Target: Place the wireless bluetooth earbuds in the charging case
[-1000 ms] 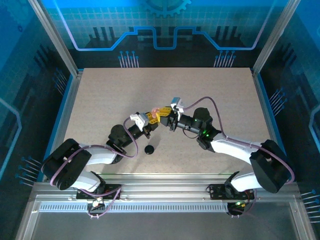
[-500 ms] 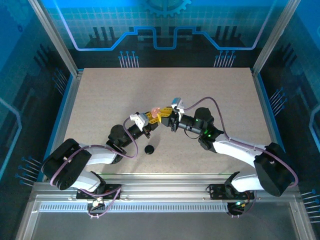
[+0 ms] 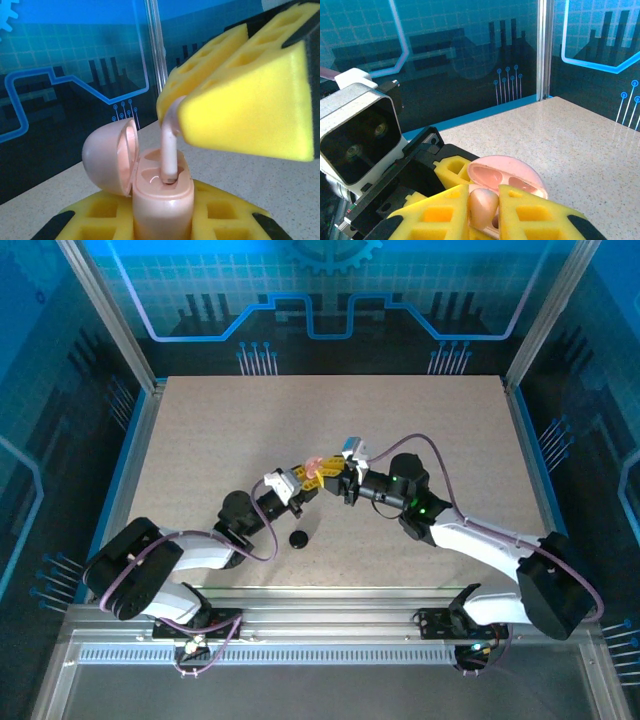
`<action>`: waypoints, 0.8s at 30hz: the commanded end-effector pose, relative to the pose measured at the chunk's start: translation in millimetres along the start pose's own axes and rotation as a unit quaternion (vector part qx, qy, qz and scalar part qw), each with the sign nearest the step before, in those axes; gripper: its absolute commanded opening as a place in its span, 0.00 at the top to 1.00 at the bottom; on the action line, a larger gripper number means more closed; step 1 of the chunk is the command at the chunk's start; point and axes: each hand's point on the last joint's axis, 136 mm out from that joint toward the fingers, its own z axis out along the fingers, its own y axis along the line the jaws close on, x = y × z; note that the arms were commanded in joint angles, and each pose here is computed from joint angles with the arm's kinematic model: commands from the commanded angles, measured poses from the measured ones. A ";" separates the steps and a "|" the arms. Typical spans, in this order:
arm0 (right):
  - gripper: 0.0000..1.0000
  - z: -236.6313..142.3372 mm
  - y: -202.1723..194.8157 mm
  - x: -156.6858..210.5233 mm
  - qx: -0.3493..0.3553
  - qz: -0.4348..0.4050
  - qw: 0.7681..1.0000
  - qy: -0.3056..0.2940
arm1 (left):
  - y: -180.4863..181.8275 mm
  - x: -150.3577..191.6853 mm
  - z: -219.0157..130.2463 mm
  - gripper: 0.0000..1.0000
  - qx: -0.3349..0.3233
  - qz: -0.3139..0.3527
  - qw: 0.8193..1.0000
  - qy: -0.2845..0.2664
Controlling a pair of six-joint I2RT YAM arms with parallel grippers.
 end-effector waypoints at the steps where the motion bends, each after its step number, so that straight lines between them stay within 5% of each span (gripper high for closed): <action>1: 0.81 -2.2 10.3 -7.4 -0.013 -0.016 1.000 0.009 | 1.3 -10.3 2.7 0.86 -0.010 0.035 0.999 -0.022; 24: 0.81 -8.3 9.6 -19.2 -0.001 -0.046 0.999 0.009 | -5.1 0.5 3.4 0.86 -0.007 0.073 0.997 -0.008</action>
